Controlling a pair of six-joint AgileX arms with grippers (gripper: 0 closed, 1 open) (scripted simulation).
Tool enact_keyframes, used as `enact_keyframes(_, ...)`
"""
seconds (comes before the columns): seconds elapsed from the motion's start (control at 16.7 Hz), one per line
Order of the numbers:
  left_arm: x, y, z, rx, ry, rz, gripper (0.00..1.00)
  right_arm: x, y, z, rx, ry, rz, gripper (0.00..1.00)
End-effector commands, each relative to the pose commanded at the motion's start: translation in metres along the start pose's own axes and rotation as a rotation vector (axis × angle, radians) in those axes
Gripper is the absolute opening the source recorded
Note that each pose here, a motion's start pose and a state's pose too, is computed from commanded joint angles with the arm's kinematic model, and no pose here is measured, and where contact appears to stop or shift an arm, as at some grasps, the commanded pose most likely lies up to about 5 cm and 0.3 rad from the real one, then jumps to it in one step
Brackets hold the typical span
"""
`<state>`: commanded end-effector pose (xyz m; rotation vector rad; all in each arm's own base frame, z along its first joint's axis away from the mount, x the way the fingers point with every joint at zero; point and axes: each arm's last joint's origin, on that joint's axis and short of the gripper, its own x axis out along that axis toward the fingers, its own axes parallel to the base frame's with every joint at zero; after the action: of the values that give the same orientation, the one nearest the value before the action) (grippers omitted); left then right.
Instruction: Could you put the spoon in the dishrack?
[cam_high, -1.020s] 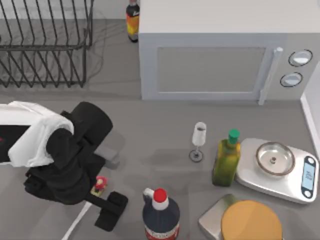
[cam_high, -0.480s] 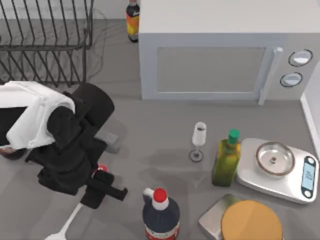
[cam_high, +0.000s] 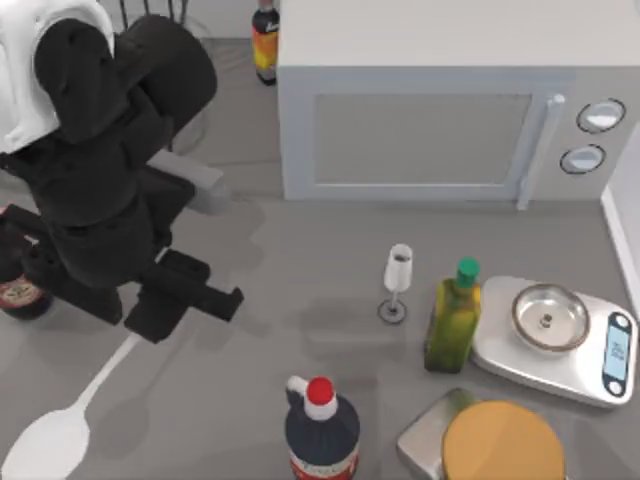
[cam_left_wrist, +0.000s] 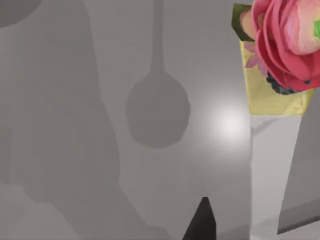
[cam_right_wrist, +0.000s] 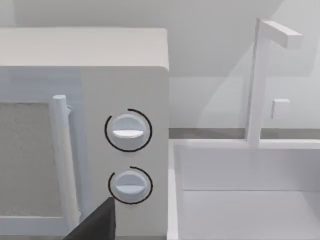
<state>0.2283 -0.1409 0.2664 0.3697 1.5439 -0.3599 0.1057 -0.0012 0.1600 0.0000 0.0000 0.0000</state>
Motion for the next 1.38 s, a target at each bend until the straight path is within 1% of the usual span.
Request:
enact_keyframes(0.12,-0.028,0.001,-0.007,0.002,-0.022,-0.003,0.00,0.000,0.000,0.000,0.000,0.000,0.000,1.00)
enact_keyframes(0.24,-0.044,0.002,-0.014,0.000,-0.043,-0.005,0.00,0.000,0.000,0.000,0.000,0.000,0.000,1.00)
enact_keyframes(0.6,-0.046,0.003,-0.014,-0.001,-0.047,-0.005,0.00,0.000,0.000,0.000,0.000,0.000,0.000,1.00)
enact_keyframes(0.66,-0.047,0.005,-0.015,-0.007,-0.062,-0.008,0.00,0.000,0.000,0.000,0.000,0.000,0.000,1.00)
enact_keyframes(0.78,-0.051,0.013,-0.016,-0.032,-0.132,-0.022,0.00,0.000,0.000,0.000,0.000,0.000,0.000,1.00)
enact_keyframes(0.96,-0.063,0.035,-0.020,-0.106,-0.321,-0.047,0.00,0.000,0.000,0.000,0.000,0.000,0.000,1.00)
enact_keyframes(1.14,-0.076,0.064,-0.026,-0.197,-0.579,-0.045,0.00,0.000,0.000,0.000,0.000,0.000,0.000,1.00)
enact_keyframes(1.26,-0.086,0.085,-0.033,-0.253,-0.773,-0.016,0.00,0.000,0.000,0.000,0.000,0.000,0.000,1.00)
enact_keyframes(1.38,-0.098,0.104,-0.046,-0.299,-0.972,0.038,0.00,0.000,0.000,0.000,0.000,0.000,0.000,1.00)
